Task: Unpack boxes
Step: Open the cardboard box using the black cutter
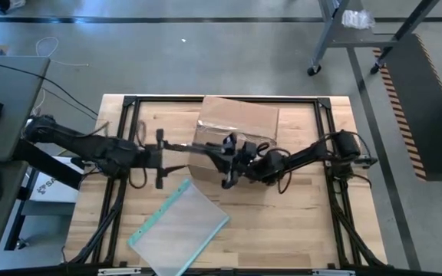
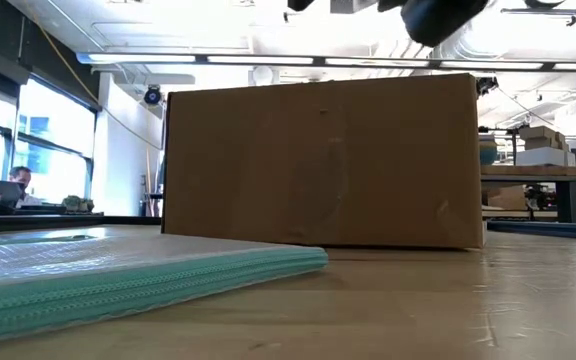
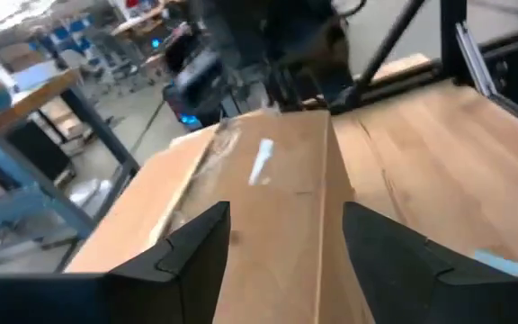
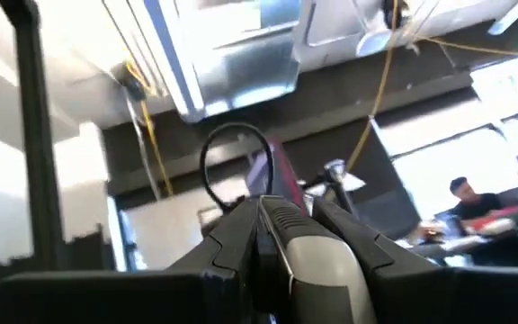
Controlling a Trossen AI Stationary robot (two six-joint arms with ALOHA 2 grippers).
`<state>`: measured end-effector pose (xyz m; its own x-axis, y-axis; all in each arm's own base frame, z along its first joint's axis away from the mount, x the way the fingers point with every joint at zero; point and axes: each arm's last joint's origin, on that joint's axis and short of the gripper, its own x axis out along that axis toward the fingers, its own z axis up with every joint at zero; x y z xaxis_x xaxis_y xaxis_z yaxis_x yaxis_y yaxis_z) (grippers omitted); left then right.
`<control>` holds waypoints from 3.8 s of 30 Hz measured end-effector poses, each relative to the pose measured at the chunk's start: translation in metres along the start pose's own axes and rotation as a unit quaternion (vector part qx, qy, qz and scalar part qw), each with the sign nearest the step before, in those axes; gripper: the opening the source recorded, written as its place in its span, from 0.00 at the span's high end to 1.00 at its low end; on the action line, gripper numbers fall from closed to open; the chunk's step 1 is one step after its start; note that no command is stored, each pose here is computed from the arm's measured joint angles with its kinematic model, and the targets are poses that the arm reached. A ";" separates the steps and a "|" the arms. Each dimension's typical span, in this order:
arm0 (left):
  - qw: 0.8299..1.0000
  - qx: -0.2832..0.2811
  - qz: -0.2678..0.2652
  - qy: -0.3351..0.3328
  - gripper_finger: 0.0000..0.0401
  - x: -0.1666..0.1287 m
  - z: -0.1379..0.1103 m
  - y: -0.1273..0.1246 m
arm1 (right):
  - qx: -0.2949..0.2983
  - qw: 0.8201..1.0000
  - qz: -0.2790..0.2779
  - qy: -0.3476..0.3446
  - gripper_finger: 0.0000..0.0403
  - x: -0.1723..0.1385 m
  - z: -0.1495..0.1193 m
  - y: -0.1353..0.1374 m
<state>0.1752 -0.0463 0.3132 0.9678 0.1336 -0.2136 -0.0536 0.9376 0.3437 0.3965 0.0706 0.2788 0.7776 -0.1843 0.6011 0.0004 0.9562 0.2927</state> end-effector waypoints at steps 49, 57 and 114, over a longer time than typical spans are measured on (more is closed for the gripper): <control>0.948 -0.284 -0.027 0.143 0.90 0.127 -0.101 0.065 | -0.226 0.816 0.075 0.526 0.82 -0.004 0.129 -0.074; 0.977 -0.208 -0.038 0.025 0.89 0.095 -0.056 0.065 | -0.253 0.809 0.098 0.521 0.82 -0.003 0.122 -0.067; 0.978 -0.116 -0.087 0.153 0.61 0.124 -0.098 0.051 | -0.278 0.779 0.113 0.550 0.82 0.004 0.091 -0.092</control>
<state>0.2678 0.0491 0.2143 0.8503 0.0227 -0.5258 0.0158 0.9975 0.0686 0.3425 -0.0391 0.3219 0.8658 0.0177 -0.5001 -0.1807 0.9430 -0.2795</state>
